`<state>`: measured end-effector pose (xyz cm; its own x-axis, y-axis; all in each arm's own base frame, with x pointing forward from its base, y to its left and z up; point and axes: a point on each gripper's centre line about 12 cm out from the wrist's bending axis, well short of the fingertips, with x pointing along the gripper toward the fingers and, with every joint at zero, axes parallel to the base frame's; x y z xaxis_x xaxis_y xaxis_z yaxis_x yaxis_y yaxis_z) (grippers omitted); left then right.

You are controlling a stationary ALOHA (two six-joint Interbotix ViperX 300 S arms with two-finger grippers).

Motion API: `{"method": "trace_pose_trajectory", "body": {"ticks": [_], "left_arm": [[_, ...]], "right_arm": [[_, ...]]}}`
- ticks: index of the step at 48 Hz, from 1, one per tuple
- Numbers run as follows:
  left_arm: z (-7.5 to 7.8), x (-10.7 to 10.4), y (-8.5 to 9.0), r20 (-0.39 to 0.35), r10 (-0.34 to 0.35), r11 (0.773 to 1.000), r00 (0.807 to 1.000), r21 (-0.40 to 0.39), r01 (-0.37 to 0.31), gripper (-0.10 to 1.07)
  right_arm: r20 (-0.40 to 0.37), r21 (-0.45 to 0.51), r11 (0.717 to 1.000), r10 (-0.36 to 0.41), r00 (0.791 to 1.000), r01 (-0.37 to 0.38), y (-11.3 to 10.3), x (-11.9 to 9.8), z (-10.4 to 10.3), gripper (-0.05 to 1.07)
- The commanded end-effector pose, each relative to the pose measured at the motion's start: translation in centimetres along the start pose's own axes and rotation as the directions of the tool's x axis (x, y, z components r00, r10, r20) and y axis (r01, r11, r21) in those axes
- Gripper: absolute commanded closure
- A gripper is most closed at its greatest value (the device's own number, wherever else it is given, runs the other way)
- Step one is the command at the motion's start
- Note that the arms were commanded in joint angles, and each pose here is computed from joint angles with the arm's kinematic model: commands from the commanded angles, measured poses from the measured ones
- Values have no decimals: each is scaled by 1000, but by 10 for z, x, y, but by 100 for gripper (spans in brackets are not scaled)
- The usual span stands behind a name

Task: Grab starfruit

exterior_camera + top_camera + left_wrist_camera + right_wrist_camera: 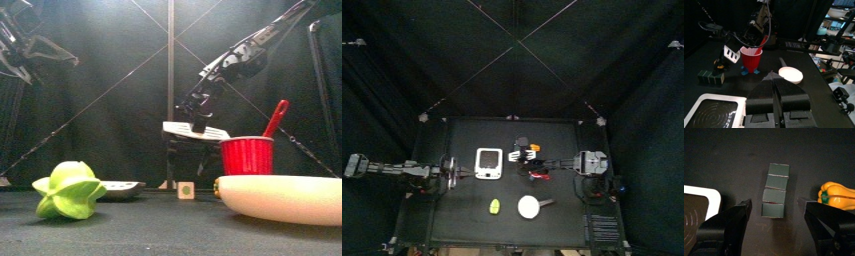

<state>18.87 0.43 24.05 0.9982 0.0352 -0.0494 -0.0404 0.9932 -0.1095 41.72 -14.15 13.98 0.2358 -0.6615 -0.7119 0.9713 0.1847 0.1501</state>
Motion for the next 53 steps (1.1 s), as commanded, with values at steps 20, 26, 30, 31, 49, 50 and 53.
{"method": "trace_pose_trajectory", "body": {"ticks": [20,26,30,31,49,50,53], "left_arm": [[4,2,0,9,2,1000,1000,-8,-2,70],[4,2,1,8,6,1000,1000,-11,-6,70],[4,2,0,8,4,1000,1000,-11,-4,70],[4,2,0,9,4,1000,1000,-11,-4,70],[3,2,2,7,12,1000,1000,-12,-12,70],[4,2,2,9,12,1000,1000,-12,-12,70],[3,2,2,7,12,1000,1000,-12,-12,70]], "right_arm": [[72,-132,959,263,962,-252,8,-98,33,2],[34,-203,915,362,931,-349,5,-125,22,2],[7,-240,877,430,903,-416,4,-139,16,2],[-1,-251,866,447,895,-433,4,-143,13,2],[-76,-339,781,533,843,-525,-20,-176,-20,2],[-81,-344,777,535,841,-528,-21,-177,-22,2],[-93,-359,766,539,837,-533,-25,-180,-29,2]]}}
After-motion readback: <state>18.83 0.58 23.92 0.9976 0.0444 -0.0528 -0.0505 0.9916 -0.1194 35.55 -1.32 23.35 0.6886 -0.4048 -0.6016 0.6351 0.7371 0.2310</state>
